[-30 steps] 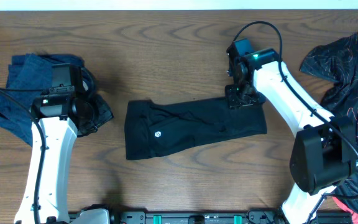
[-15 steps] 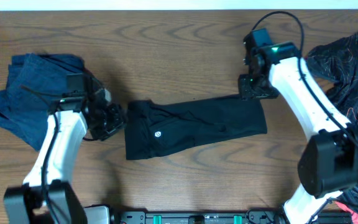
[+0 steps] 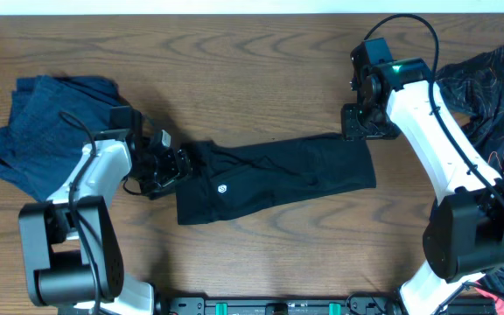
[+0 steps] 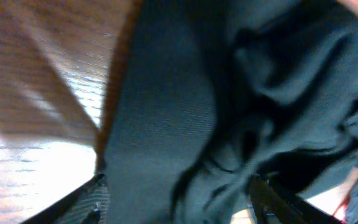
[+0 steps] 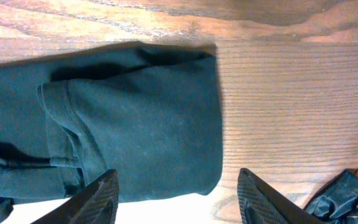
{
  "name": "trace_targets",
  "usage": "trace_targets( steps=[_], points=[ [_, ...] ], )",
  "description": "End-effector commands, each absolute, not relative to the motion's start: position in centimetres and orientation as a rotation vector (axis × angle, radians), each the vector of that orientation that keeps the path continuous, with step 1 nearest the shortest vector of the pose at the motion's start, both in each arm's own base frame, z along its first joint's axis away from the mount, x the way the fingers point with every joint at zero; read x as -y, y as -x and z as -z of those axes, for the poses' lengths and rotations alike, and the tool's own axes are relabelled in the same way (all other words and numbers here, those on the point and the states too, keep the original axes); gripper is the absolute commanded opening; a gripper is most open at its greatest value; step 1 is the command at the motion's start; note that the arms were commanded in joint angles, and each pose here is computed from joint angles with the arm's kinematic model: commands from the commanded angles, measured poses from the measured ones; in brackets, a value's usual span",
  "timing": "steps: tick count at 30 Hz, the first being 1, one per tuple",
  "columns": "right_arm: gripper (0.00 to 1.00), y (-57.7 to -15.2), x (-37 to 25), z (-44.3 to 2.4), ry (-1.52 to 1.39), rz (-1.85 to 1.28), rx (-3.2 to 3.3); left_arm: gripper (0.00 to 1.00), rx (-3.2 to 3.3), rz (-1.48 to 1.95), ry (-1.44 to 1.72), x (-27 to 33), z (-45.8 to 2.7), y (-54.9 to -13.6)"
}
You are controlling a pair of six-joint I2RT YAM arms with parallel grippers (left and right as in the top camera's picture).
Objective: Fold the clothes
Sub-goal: 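Grasp the black strip's left end with the left gripper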
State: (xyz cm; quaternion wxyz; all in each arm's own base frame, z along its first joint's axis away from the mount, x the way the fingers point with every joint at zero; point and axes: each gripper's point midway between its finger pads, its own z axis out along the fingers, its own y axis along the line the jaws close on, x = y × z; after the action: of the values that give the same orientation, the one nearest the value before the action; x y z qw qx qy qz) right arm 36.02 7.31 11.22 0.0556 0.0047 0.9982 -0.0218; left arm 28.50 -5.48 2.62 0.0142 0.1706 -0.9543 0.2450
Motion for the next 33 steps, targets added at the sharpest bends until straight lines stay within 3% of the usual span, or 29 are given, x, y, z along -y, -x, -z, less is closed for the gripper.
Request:
trace_targets(
  steps=[1,10,33],
  points=[
    [0.59,-36.6,-7.0,-12.5,-0.051,0.066,-2.987,0.78,2.987,-0.646,-0.514,4.3,-1.4,-28.0],
    [0.6,-36.6,-7.0,-12.5,-0.051,0.065,-2.987,0.84,3.016,-0.667,-0.41,4.5,-1.5,-28.1],
    [0.6,-36.5,-7.0,-12.5,-0.051,0.067,-2.993,0.86,3.02,-0.86,-0.302,6.3,-0.6,-27.6]
  ],
)
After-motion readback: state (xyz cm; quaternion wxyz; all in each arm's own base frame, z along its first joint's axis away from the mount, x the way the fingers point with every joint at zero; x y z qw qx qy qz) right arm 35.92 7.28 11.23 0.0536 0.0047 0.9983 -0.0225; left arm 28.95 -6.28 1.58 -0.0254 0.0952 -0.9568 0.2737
